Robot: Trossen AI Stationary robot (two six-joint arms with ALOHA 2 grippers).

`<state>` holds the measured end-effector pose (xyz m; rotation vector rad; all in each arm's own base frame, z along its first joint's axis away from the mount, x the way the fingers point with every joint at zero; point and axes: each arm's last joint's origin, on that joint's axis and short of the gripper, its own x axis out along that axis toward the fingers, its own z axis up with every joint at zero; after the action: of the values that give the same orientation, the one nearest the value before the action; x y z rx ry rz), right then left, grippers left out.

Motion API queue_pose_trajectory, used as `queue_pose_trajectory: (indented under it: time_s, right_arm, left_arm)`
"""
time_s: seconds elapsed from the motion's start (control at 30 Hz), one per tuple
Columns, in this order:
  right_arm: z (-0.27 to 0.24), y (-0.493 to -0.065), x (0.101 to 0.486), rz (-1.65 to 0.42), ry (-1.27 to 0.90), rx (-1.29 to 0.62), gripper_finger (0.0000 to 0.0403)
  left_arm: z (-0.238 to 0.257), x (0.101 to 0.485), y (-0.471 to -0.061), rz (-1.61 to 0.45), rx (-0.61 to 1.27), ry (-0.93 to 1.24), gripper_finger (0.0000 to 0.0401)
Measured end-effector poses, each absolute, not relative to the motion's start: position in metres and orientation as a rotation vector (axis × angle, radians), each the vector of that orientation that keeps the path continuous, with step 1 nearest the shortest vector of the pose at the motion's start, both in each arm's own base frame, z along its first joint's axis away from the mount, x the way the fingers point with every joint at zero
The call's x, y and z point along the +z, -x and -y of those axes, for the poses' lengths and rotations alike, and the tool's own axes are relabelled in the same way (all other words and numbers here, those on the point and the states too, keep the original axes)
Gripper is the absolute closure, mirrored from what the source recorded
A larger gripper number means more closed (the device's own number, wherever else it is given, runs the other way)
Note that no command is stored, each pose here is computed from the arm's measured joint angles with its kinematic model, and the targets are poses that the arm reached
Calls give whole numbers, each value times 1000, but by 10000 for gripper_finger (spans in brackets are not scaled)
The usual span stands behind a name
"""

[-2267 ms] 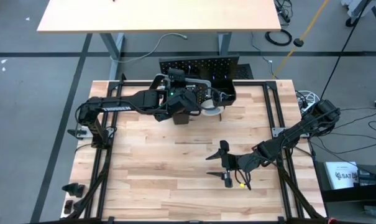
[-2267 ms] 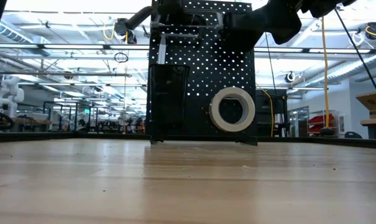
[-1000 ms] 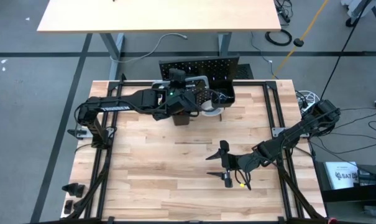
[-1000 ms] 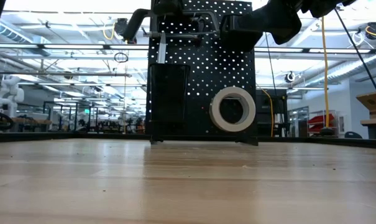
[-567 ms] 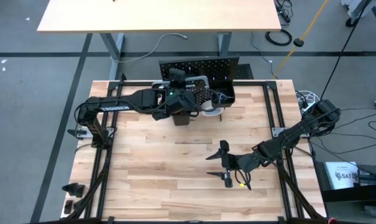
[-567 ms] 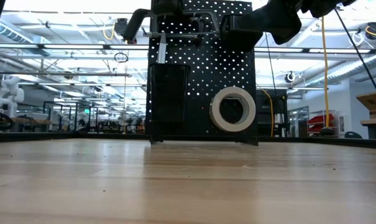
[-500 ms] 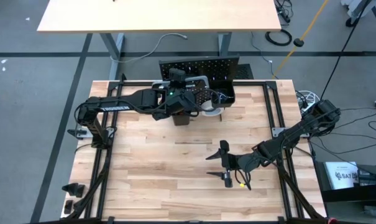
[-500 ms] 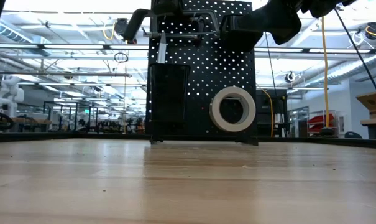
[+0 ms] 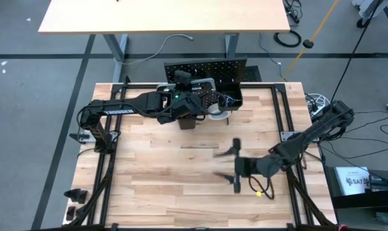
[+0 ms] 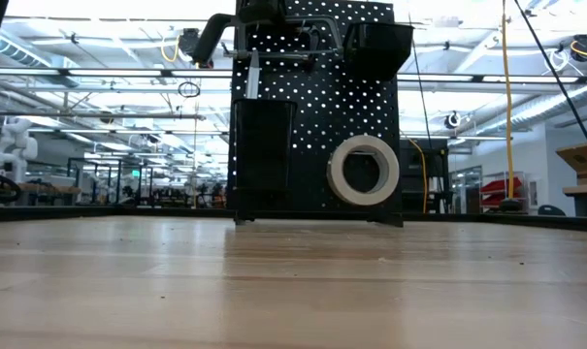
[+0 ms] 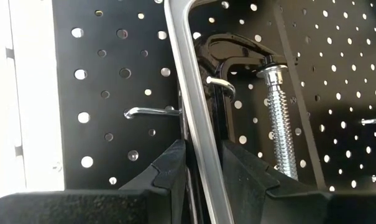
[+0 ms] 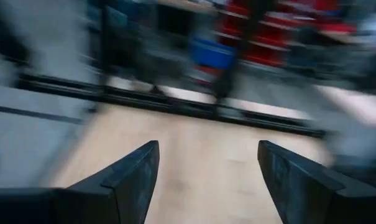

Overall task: Hang tools onto peg board
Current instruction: Hang the hacksaw on the pegboard

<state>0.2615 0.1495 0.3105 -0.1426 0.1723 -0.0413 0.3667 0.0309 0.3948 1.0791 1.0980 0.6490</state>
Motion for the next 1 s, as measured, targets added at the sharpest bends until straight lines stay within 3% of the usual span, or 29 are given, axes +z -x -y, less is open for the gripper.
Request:
queue_pose_trajectory:
  time_s: [0.17, 0.43, 0.57, 1.0]
  right_arm:
    - [-132, -246, 371, -274, 353, -425, 135]
    - [-66, -241, 410, -386, 467, -629, 136]
    - [-32, -253, 408, -384, 394, -781, 145]
    - [5, -306, 344, -231, 398, -956, 205]
  left_arm:
    - [-31, 395, -367, -1099, 650, -1079, 302]
    - [-31, 394, -367, -1102, 659, -1083, 302]
    - [-31, 394, -367, -1101, 661, -1082, 302]
    - [-31, 394, -367, -1100, 664, -1080, 302]
